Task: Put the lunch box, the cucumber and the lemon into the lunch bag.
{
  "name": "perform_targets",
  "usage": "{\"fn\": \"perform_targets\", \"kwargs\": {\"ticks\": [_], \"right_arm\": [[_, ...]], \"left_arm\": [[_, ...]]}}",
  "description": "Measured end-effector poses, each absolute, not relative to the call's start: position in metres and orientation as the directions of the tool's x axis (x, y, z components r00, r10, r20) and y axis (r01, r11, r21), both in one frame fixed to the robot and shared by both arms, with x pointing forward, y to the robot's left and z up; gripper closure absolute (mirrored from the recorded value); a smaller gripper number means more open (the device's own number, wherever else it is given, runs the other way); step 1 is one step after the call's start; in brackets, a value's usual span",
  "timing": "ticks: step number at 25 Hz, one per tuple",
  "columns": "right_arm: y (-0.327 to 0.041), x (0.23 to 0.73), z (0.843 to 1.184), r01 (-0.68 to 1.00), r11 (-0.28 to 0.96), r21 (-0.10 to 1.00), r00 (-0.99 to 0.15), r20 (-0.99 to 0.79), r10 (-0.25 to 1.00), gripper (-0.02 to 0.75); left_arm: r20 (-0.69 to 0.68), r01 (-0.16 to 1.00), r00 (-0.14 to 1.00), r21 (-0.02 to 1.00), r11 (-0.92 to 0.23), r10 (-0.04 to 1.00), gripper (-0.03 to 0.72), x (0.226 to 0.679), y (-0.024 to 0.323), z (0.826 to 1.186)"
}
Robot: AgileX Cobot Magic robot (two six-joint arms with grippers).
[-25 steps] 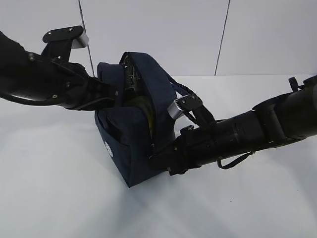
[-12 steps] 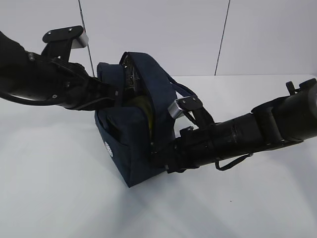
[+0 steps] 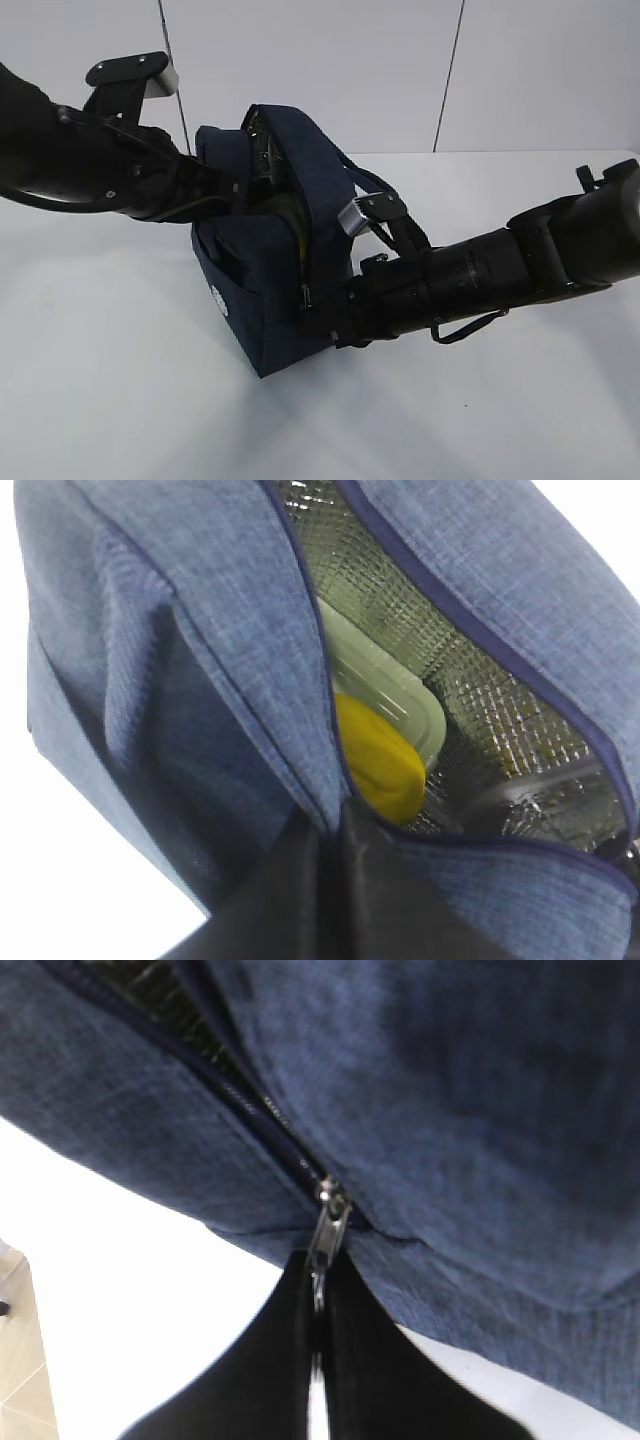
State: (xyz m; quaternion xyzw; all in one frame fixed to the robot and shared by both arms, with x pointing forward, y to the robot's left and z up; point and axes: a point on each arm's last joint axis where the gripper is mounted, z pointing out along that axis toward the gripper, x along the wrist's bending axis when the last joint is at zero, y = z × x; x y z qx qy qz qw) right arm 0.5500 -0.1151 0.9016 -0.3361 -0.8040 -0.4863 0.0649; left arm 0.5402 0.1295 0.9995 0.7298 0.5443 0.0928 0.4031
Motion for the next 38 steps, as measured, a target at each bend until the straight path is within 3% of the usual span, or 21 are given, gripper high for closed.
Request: {"fn": "perform_targets", "kwargs": {"ticks": [21, 38], "right_arm": [[-0.117, 0.548, 0.897, 0.605, 0.359, 0.71, -0.771, 0.411, 0.487, 0.73], [-0.123, 0.538, 0.925, 0.565, 0.45, 0.692, -0.81, 0.36, 0.463, 0.73]], "left_arm": [[-0.303, 0.72, 0.39, 0.689, -0.083, 0.869, 0.694, 0.54, 0.13, 0.999], [-0.303, 0.72, 0.39, 0.689, -0.083, 0.869, 0.694, 0.54, 0.13, 0.999]]}}
